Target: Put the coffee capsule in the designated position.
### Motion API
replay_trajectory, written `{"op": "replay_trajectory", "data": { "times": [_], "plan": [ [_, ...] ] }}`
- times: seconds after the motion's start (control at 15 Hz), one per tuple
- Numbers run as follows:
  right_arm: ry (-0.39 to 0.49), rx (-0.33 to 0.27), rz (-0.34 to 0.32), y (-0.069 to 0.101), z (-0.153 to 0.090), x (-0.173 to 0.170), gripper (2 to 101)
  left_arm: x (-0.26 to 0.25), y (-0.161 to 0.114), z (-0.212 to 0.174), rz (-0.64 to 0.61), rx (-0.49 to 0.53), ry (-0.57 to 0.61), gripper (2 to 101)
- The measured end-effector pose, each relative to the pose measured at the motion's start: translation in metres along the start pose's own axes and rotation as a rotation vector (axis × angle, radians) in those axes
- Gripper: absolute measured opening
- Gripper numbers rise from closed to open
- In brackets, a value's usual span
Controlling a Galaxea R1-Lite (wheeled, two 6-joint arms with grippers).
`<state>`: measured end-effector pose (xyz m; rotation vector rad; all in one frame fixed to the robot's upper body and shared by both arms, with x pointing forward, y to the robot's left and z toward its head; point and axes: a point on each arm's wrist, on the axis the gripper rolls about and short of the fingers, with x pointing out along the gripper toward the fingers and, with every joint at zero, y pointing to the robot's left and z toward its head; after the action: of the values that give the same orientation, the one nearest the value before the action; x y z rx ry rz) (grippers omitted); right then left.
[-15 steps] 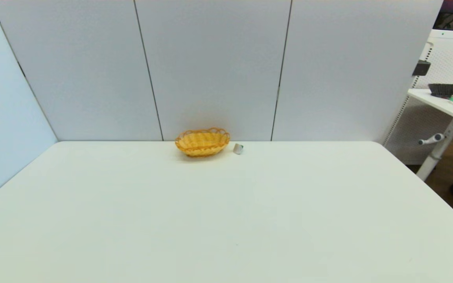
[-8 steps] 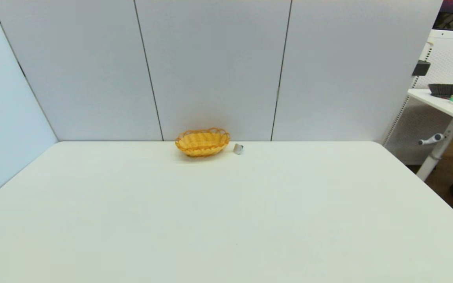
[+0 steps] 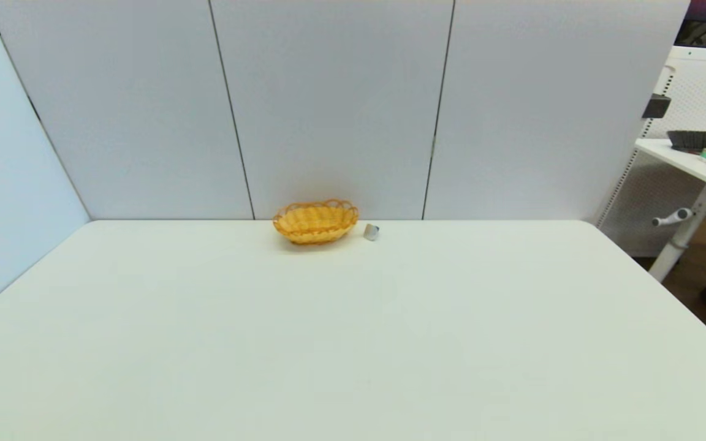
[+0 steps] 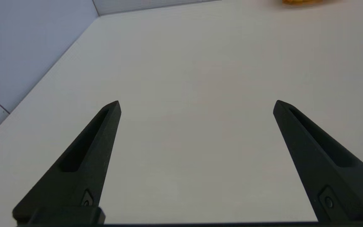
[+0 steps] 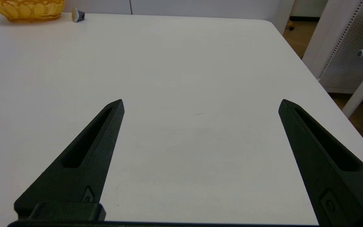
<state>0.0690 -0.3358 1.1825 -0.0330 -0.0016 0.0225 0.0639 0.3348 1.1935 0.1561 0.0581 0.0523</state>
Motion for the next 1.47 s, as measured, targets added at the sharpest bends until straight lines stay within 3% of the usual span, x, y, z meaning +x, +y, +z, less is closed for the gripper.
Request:
{"op": "replay_trajectory", "data": {
  "times": [0.27, 1.47],
  "plan": [
    [0.0, 0.0, 0.0, 0.0, 0.0, 0.0, 97.1, 0.0024, -0.0035, -0.0079, -0.09, -0.044, -0.025, 97.8],
    [0.0, -0.003, 0.001, 0.0, 0.0, 0.0, 97.1, 0.005, -0.0042, -0.0105, -0.093, -0.063, -0.055, 97.8]
  ]
}}
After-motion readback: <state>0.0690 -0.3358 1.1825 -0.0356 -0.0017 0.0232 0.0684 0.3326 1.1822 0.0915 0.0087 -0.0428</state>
